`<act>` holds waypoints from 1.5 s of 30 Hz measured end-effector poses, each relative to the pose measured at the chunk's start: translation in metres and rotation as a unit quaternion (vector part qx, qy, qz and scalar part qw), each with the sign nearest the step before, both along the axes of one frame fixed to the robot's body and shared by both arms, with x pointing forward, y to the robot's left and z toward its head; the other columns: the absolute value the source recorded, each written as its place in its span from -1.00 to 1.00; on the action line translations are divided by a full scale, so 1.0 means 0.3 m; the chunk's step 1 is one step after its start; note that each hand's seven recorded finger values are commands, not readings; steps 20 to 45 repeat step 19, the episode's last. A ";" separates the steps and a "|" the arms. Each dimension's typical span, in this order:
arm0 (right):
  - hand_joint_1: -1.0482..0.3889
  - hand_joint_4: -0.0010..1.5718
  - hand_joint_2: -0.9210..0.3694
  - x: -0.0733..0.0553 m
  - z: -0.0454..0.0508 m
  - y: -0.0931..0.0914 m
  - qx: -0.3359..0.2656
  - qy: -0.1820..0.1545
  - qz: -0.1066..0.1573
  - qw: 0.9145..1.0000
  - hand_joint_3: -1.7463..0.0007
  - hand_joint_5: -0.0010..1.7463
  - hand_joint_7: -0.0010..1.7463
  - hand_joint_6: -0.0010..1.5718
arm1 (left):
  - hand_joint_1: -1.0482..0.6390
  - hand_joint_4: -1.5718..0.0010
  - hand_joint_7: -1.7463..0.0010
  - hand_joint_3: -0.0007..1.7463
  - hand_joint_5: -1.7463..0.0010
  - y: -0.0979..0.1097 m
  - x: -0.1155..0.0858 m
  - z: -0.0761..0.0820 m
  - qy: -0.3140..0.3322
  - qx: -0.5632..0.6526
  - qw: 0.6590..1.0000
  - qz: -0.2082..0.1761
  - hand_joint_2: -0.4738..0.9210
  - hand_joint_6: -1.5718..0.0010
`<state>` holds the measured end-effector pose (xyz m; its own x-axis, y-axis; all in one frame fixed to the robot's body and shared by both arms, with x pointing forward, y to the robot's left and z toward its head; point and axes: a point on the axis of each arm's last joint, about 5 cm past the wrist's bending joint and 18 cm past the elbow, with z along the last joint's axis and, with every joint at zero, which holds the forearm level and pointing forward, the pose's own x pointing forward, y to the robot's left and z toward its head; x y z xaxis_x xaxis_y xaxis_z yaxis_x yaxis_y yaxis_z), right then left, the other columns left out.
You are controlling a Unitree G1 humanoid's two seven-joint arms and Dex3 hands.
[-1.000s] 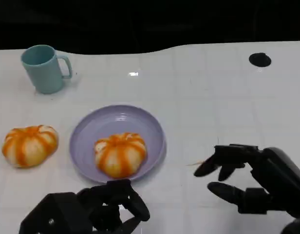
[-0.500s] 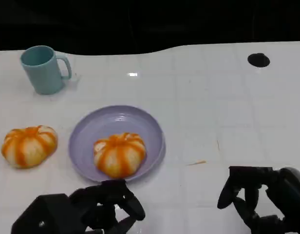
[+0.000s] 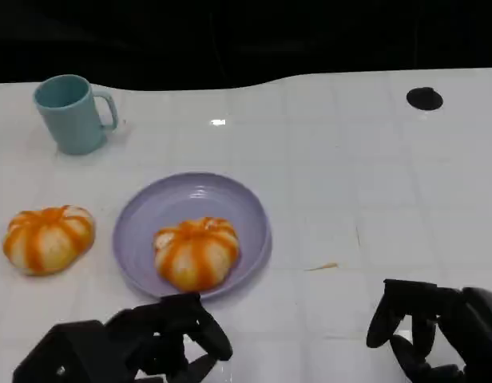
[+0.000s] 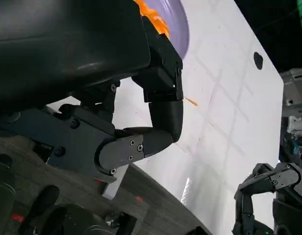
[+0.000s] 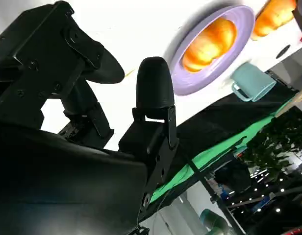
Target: Grasp the bread from the table and place it into the plate.
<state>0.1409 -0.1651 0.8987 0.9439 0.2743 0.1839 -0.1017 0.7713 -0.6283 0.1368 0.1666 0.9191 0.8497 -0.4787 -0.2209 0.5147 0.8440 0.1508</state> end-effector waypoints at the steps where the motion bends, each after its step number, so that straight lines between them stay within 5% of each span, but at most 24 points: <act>1: 0.50 0.18 0.04 0.000 -0.001 0.000 -0.003 0.001 -0.002 1.000 -0.54 0.96 0.51 0.11 | -0.15 0.20 -0.67 -0.24 -1.00 -0.001 0.000 -0.001 -0.003 0.001 1.000 -0.001 0.88 0.25; 12: 0.49 0.17 -0.11 0.002 -0.005 -0.002 -0.022 0.015 -0.019 0.999 -0.31 0.94 0.41 0.14 | -0.12 0.18 -0.65 -0.24 -1.00 -0.002 -0.002 -0.005 0.001 0.000 1.000 0.000 0.89 0.25; 45: 0.45 0.18 -0.07 0.002 -0.004 0.007 -0.030 0.013 -0.015 0.999 -0.37 0.97 0.45 0.16 | -0.14 0.19 -0.67 -0.23 -1.00 -0.001 -0.003 -0.004 -0.002 0.000 1.000 -0.001 0.88 0.24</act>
